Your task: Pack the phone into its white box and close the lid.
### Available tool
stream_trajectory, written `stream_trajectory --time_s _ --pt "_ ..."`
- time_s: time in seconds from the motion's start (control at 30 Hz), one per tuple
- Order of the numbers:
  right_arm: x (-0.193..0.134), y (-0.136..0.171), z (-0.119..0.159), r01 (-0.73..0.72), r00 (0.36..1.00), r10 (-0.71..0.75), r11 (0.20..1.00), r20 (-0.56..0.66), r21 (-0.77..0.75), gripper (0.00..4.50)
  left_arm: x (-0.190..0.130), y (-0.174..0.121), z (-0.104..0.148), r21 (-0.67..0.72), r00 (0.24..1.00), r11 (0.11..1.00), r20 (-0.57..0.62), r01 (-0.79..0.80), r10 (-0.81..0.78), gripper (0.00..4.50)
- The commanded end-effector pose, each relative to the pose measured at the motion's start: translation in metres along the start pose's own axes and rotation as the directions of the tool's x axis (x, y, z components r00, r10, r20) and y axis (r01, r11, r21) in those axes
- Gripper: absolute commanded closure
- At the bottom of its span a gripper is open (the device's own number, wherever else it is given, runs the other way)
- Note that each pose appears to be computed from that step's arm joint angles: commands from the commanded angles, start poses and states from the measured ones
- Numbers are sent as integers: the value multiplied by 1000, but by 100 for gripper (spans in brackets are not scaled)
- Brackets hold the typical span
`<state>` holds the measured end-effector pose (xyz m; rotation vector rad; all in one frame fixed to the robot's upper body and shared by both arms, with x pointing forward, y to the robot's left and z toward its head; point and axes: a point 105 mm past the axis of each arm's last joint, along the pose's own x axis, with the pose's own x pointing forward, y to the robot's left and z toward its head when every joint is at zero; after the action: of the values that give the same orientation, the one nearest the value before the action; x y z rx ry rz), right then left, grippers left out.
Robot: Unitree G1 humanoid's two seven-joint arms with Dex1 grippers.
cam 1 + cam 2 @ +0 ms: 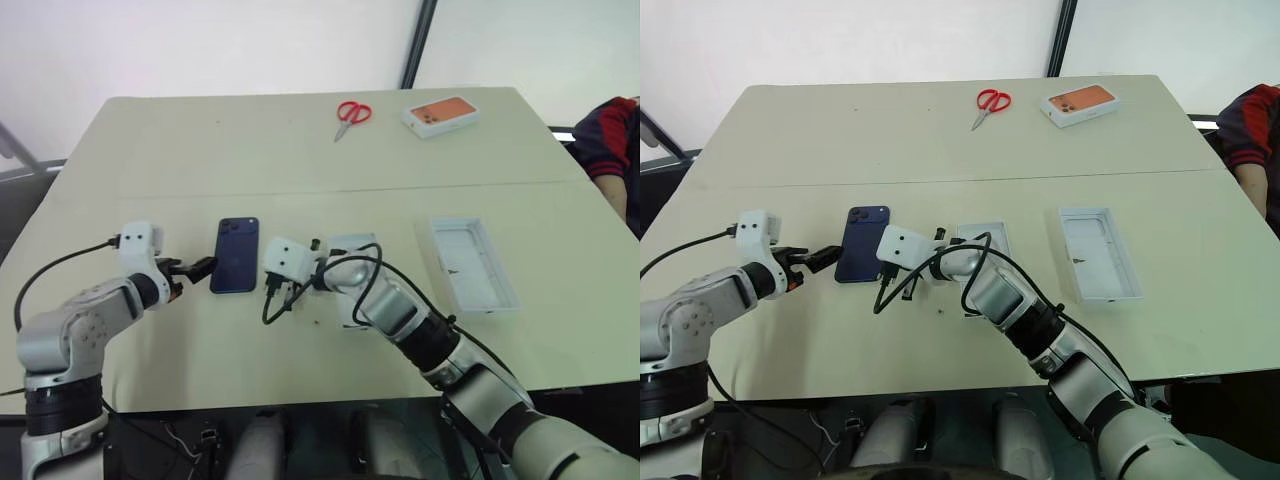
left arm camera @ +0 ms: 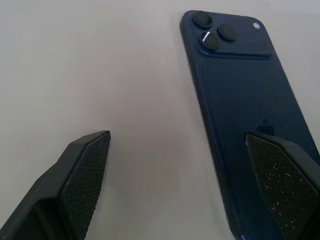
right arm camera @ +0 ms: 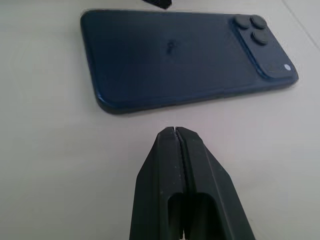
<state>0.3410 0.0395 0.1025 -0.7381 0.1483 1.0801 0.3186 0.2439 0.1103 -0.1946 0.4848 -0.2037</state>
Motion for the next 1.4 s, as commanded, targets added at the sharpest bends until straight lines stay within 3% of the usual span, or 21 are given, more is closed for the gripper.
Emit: stream_trajectory --time_s 0.03,0.6,0.67,0.73,1.1,1.4 --pt "-2 -9 15 34 998 -32 999 46 -34 447 -2 0 -1 -7 1000 1000 -15 1 -1 0" --pt "-2 -9 15 34 998 -33 999 47 -35 447 -3 0 -1 -9 1000 1000 -17 0 0 0" --pt "11 -2 15 22 999 -21 999 29 -45 447 14 -48 -27 -100 959 972 -167 212 -227 0" --pt "17 2 14 15 1000 -14 999 19 -50 447 17 -70 -36 -146 917 943 -229 300 -327 0" --pt "21 3 12 8 1000 -7 999 19 -50 447 17 -83 -38 -175 897 926 -243 334 -370 0" --pt "19 4 10 7 1000 -6 999 15 -53 447 18 -82 -25 -266 908 902 -158 339 -388 0"
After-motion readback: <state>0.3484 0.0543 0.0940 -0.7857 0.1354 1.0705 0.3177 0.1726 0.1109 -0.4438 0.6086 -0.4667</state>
